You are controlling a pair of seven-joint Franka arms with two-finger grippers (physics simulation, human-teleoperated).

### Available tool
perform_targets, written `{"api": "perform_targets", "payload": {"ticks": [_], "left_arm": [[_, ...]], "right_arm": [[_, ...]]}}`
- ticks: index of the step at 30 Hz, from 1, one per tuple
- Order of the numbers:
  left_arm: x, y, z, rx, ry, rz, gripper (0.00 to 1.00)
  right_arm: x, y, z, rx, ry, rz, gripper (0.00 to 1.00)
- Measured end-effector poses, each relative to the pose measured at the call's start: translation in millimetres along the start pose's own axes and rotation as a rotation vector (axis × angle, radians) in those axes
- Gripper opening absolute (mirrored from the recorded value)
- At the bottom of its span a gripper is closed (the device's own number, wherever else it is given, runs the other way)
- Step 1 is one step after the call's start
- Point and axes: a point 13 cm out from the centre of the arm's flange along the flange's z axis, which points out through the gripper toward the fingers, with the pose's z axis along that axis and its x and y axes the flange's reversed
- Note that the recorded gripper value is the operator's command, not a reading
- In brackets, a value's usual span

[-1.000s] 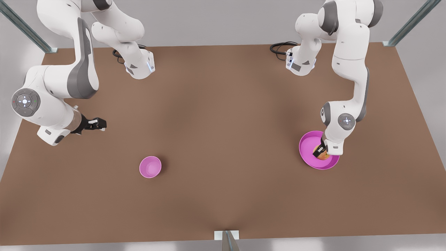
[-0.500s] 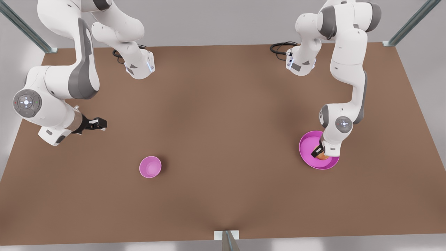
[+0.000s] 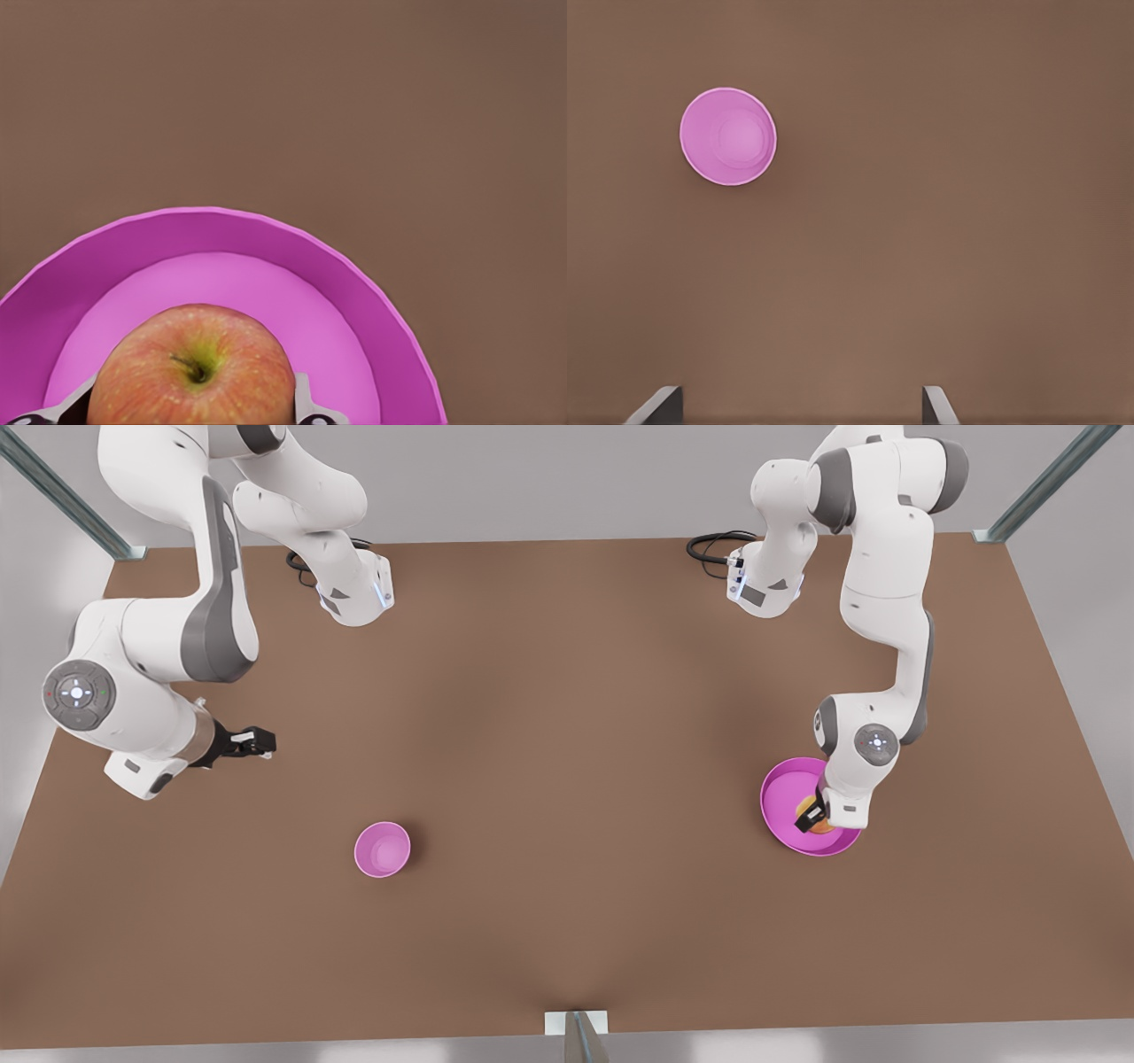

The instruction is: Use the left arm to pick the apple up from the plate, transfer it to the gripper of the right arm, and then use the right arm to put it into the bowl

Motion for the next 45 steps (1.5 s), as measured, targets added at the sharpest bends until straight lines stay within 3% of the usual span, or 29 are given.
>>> {"api": "perform_targets", "payload": {"ticks": [22,23,24,31,39,41,45], "left_arm": [[5,3,8,-0.009,0.011,0.007,1.0],[5,3,8,-0.009,0.011,0.007,0.99],[5,3,8,-0.01,0.011,0.007,0.92],[-1,2,0,0.0,0.003,-0.003,0.92],[-8,-72,-95,0.164,0.042,-0.084,0.92],[0,-129,-133,0.267,0.068,-0.094,0.92],[4,-211,-190,0.496,0.193,-0.261,0.92]], "right_arm": [[-7,7,10,0.013,0.016,-0.019,1.0],[-7,7,10,0.013,0.016,-0.019,1.0],[-7,7,10,0.013,0.016,-0.019,1.0],[-8,6,12,0.021,0.019,-0.02,1.0],[-18,5,11,0.02,0.011,-0.019,1.0],[-39,11,22,-0.039,0.009,-0.02,1.0],[-109,67,87,-0.375,0.023,-0.093,1.0]]}}
